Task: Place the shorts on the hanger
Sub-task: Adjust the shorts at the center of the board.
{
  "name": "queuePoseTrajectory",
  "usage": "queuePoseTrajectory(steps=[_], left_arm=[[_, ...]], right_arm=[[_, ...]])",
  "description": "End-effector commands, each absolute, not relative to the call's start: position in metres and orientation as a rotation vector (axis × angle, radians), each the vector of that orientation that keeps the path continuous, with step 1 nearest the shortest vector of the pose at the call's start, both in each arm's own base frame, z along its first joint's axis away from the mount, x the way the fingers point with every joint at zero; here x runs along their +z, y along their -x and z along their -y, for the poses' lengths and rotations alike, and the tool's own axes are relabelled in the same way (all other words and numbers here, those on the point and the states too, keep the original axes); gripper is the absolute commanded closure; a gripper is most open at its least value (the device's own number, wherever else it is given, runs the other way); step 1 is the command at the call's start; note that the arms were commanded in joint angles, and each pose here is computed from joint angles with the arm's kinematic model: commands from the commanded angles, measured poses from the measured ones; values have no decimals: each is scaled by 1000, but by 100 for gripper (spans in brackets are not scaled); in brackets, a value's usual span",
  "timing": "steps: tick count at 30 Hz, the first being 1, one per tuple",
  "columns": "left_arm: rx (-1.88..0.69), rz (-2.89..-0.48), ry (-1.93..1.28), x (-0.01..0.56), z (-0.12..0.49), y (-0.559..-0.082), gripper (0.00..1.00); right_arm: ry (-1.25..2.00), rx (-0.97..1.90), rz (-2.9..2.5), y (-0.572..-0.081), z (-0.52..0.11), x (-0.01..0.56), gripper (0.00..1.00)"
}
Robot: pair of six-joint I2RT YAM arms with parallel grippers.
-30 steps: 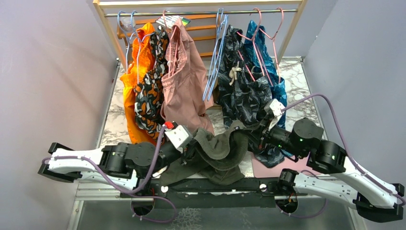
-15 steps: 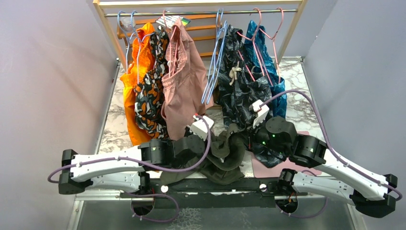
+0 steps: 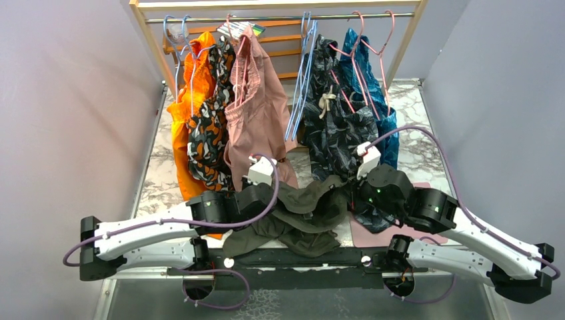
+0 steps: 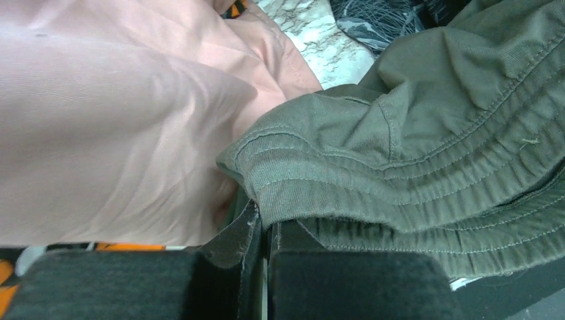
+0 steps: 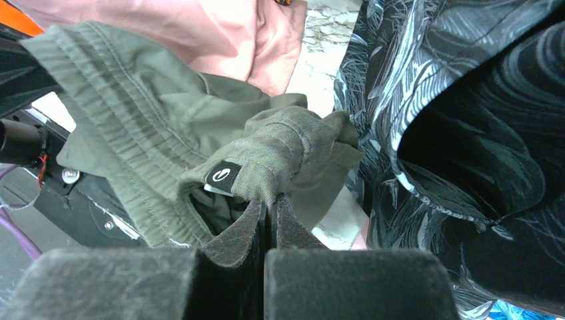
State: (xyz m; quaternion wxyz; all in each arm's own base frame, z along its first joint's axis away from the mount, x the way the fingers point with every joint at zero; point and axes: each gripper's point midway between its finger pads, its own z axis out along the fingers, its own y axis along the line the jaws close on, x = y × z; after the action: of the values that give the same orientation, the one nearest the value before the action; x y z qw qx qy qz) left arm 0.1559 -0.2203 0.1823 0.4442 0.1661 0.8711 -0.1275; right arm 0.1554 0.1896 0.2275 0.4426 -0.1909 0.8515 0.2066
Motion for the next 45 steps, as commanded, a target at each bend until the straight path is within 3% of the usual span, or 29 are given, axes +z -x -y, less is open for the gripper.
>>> queuePoseTrajectory(steps=[1, 12, 24, 29, 37, 41, 45], left_arm=[[-299, -2116, -303, 217, 197, -161, 100], [-74, -2049, -301, 243, 163, -181, 100], [-34, -2130, -410, 208, 178, -196, 100], [-42, -2127, -434, 210, 182, -201, 100], [-26, -2118, -455, 218, 185, -209, 100], [-17, -2117, -466, 220, 186, -213, 100], [-2, -2114, -475, 223, 184, -217, 100]], right_arm=[[456, 506, -2128, -156, -190, 232, 99], [387, 613, -2232, -144, -206, 189, 93], [392, 615, -2281, -135, -202, 177, 73], [527, 640, -2248, -130, -208, 185, 59], [827, 714, -2239, -118, -239, 183, 46], [874, 709, -2239, -122, -249, 182, 34], [924, 621, -2231, -134, -254, 193, 32]])
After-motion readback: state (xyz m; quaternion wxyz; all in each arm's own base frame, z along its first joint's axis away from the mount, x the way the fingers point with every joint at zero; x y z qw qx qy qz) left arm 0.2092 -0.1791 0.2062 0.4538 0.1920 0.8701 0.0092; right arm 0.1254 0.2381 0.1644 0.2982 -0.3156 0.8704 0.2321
